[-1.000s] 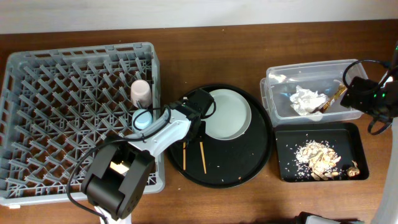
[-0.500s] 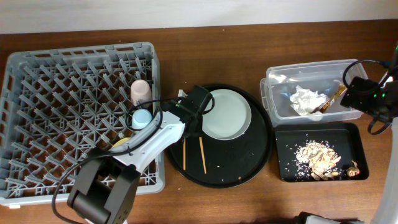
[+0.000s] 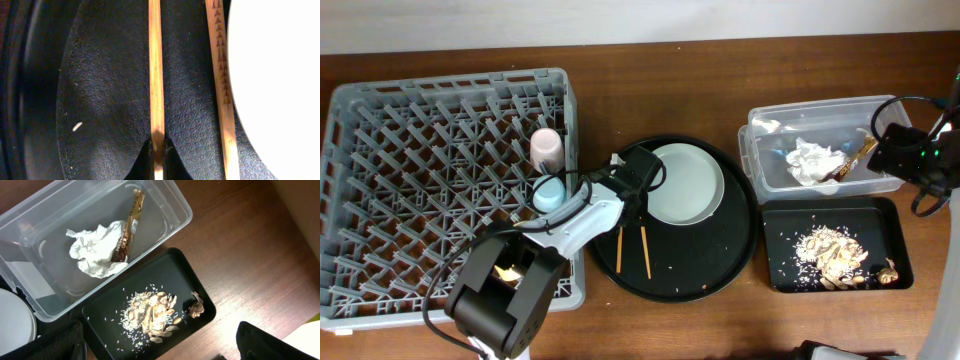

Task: Sort waste into correct bins and load items into the dishwasher rack
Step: 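Insert the chopstick upright into the rack with the left gripper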

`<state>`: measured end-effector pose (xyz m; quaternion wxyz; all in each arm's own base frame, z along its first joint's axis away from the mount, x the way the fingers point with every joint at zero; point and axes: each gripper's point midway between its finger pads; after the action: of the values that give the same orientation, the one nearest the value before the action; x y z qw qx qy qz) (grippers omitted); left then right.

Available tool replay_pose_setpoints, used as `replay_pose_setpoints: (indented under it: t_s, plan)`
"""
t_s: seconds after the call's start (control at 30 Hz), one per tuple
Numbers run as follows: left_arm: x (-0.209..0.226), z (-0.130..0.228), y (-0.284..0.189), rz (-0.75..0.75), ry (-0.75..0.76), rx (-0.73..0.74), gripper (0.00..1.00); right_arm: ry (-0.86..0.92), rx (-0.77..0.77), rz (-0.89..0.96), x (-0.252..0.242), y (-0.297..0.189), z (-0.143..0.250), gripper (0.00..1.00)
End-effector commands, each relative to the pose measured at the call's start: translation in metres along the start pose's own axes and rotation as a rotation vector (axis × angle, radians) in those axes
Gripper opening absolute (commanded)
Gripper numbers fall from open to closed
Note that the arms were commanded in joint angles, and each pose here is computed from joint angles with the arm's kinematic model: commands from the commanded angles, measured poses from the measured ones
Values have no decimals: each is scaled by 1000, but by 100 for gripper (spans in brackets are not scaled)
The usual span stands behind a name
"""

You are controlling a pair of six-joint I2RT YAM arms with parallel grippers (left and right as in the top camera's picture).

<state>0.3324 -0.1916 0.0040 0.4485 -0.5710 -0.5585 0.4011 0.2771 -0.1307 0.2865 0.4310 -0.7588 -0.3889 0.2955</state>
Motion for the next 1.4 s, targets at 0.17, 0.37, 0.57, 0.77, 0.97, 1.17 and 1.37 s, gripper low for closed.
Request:
replay_pose_setpoints:
  t_s: [0.17, 0.37, 0.57, 0.77, 0.97, 1.17, 1.37]
  plan:
    - [21, -73, -129, 37, -21, -256, 0, 21, -5, 22, -5, 0, -1, 99]
    - [98, -104, -197, -35, -48, -413, 0, 21, -5, 22, -5, 0, -1, 98]
    - [176, -121, -174, -122, -195, -388, 0, 21, -5, 22, -5, 0, -1, 99]
    - [198, -130, -133, -158, -175, -324, 0, 21, -5, 22, -5, 0, -1, 99]
    - [221, -130, -103, -205, -83, -262, 0, 21, -5, 22, -5, 0, -1, 99]
    - [235, -127, -92, -220, -99, -232, 0, 21, -5, 22, -5, 0, -1, 99]
    - [239, -126, -91, -248, -81, -227, 61, 21, -5, 22, -5, 0, -1, 99]
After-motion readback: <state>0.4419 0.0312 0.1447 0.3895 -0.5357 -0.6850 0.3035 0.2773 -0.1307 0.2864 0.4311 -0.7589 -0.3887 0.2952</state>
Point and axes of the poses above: each gripper's point midway between its finger pads, its own y axis out along the fingers, its own x axis along the line the jaws close on, z = x × y, and after that the axes turned 2 degrees about -y, right-handed
